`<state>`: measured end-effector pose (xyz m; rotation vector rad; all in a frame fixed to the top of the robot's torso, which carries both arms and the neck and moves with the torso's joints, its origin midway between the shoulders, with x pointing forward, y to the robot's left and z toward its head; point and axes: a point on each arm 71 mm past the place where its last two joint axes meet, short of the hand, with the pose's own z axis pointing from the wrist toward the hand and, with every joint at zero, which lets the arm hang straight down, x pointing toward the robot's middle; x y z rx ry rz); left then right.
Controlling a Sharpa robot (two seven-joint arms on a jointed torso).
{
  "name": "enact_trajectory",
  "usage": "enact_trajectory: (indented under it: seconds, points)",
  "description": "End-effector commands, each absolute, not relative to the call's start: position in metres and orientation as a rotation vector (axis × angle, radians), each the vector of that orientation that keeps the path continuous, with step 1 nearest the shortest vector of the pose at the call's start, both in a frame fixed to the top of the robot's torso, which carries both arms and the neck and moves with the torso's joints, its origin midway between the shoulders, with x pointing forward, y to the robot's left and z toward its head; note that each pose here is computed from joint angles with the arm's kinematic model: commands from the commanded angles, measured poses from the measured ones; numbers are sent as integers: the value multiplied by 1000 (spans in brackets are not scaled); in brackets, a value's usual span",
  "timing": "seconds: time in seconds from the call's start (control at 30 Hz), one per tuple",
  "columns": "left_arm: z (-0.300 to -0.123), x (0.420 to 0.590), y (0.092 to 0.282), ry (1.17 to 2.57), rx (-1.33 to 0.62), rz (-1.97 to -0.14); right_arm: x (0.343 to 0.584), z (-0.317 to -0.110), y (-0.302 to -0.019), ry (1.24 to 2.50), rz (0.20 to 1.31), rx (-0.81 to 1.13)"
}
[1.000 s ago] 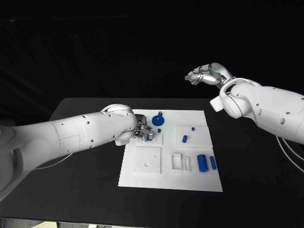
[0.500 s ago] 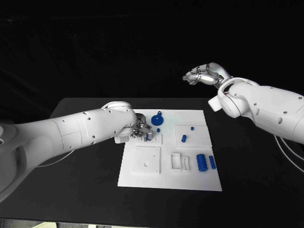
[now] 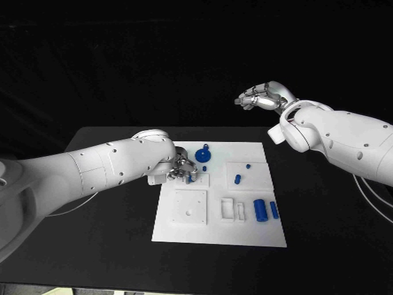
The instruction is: Assemble the parts on the task board
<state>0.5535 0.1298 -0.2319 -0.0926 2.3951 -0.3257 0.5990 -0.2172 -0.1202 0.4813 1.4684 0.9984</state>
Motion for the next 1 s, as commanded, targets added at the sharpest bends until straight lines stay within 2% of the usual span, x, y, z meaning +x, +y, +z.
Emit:
enact_trajectory:
  seconds: [0.03,1.0]
  points:
    - [-236,550,127,2431,-98,-340,599,-120,-216,1478,995,463]
    - [-234,553,125,2427,-102,-329,598,-121,-214,1493,994,451]
